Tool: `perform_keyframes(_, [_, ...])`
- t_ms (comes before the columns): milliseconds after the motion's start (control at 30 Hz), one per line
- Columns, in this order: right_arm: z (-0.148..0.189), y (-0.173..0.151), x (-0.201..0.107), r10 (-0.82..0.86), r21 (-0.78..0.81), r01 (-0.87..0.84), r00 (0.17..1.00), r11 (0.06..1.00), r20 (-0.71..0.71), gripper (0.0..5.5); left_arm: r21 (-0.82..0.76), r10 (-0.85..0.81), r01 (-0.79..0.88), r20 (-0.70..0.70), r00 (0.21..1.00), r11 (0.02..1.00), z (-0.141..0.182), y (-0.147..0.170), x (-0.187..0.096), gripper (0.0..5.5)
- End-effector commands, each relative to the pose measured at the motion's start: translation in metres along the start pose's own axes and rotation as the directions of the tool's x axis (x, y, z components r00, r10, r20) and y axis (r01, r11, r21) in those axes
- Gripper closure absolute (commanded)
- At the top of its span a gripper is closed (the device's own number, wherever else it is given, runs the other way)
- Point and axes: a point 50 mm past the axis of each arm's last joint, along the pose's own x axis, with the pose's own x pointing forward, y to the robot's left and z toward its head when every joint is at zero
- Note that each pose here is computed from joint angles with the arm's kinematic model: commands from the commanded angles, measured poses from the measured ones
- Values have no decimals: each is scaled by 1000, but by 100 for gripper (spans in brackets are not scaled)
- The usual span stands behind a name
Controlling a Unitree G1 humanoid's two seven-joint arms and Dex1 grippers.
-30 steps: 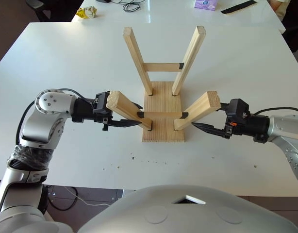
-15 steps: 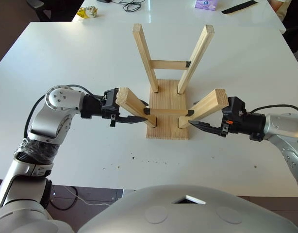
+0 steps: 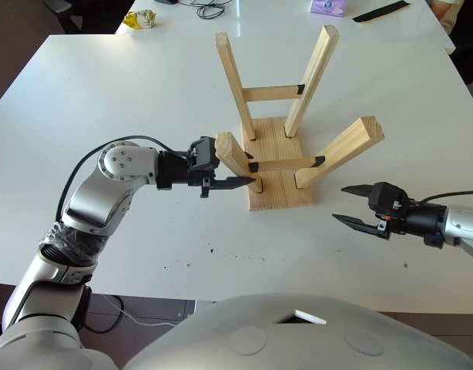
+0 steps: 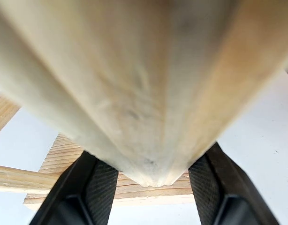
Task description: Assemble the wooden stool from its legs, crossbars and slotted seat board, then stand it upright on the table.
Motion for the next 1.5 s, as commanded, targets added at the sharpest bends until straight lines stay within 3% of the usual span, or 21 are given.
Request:
perform_keyframes(33, [54,24,5,111,8,-119,943,993,313,270,-40,64,-77,-245,967,996,-31,0,-5,343])
perform_keyframes(167, [83,17,19,9,58,-42,877,997,480,312,-39,77,-90,-250,965,995,-32,1,-3,343])
perform_keyframes(400, [102,-3,53,-262,173,201,823,964,504,312,-40,74,-87,-253,965,995,-32,2,-2,343])
perform_keyframes(667, [118,-10,66,-369,246,276,740,929,562,312,-35,55,-67,-265,963,997,-32,4,-1,343])
perform_keyframes(767, [105,-7,80,-366,280,253,783,926,503,312,-35,50,-62,-268,962,997,-32,4,0,343])
perform_keyframes(933, [50,4,112,-338,330,241,899,913,279,312,-33,40,-51,-272,962,998,-29,8,2,343])
perform_keyframes(1033, [28,6,122,-340,328,262,917,907,207,312,-28,34,-43,-277,960,999,-26,11,3,343])
perform_keyframes(1267, [23,6,134,-348,325,268,911,907,222,312,-12,24,-29,-295,955,999,-21,18,5,343])
perform_keyframes(1500, [76,-8,93,-423,378,252,765,891,486,312,-28,-3,-7,-325,946,1000,-28,17,4,343])
